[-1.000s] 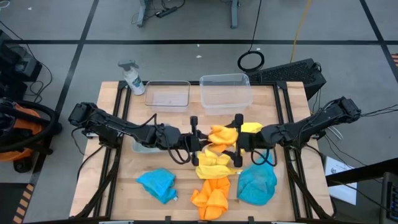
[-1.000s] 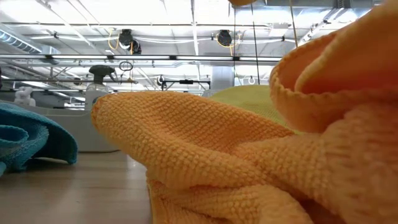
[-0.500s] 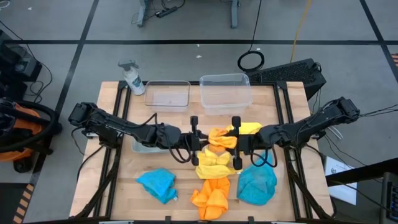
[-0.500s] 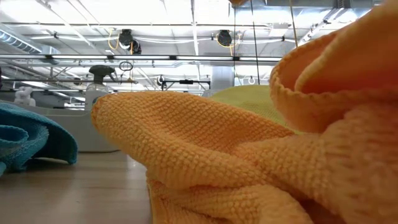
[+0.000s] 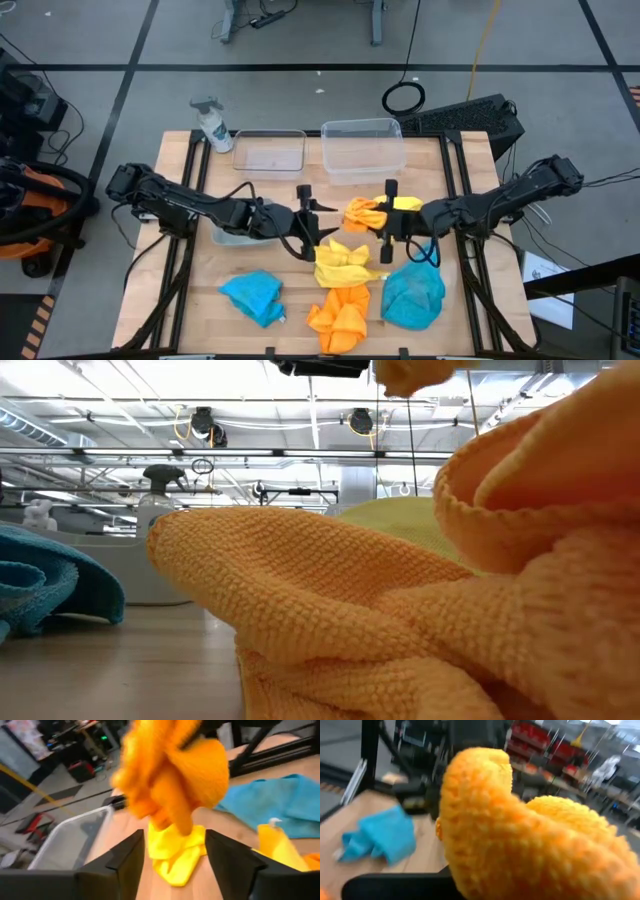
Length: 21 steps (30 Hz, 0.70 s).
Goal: Sort microfiber towel by color & place in baskets
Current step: Put the top orange towel into the left transparent bin
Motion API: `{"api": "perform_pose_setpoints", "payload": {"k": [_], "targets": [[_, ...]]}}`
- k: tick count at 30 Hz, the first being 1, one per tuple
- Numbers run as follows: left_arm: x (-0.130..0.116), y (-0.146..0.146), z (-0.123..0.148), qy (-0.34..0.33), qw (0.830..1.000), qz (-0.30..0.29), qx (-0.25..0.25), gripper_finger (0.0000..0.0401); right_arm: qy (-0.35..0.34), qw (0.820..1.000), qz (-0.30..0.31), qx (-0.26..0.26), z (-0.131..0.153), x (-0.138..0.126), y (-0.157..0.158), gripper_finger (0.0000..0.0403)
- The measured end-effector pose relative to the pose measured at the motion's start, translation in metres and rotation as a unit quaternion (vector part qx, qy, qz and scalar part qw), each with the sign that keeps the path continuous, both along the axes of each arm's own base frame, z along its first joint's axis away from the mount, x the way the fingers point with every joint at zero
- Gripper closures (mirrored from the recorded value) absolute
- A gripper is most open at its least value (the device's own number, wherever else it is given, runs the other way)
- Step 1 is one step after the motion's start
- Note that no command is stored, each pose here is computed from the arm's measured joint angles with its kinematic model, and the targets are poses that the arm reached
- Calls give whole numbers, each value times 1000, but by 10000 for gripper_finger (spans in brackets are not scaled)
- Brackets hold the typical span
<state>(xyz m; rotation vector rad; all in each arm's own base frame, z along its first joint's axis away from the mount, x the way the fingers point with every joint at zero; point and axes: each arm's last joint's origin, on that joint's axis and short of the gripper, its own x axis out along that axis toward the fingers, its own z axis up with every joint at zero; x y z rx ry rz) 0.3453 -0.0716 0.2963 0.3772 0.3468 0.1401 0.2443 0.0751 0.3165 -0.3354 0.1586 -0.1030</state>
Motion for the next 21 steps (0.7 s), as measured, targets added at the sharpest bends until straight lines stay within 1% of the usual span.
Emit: {"api": "perform_pose_setpoints", "payload": {"k": [2,6,9,12,14,17,21], "targets": [[-4,-1,0,12,1000,8,7,172,35,999,-6,18,-5,-6,-2,353],[-4,-2,3,1,1000,5,3,168,97,992,-28,71,-18,-12,-4,360],[0,-2,6,-21,999,-24,-14,168,113,988,-38,94,-25,-8,-3,358],[7,-3,2,-34,997,-60,-29,168,130,987,-31,94,-33,-2,0,356],[12,-4,-3,-33,996,-73,-32,168,138,986,-18,92,-37,2,2,356],[16,-5,-7,-37,996,-77,-20,168,153,985,-16,81,-45,8,4,356],[19,-4,-14,-24,997,-71,-14,168,136,988,-15,74,-43,12,3,356]]}}
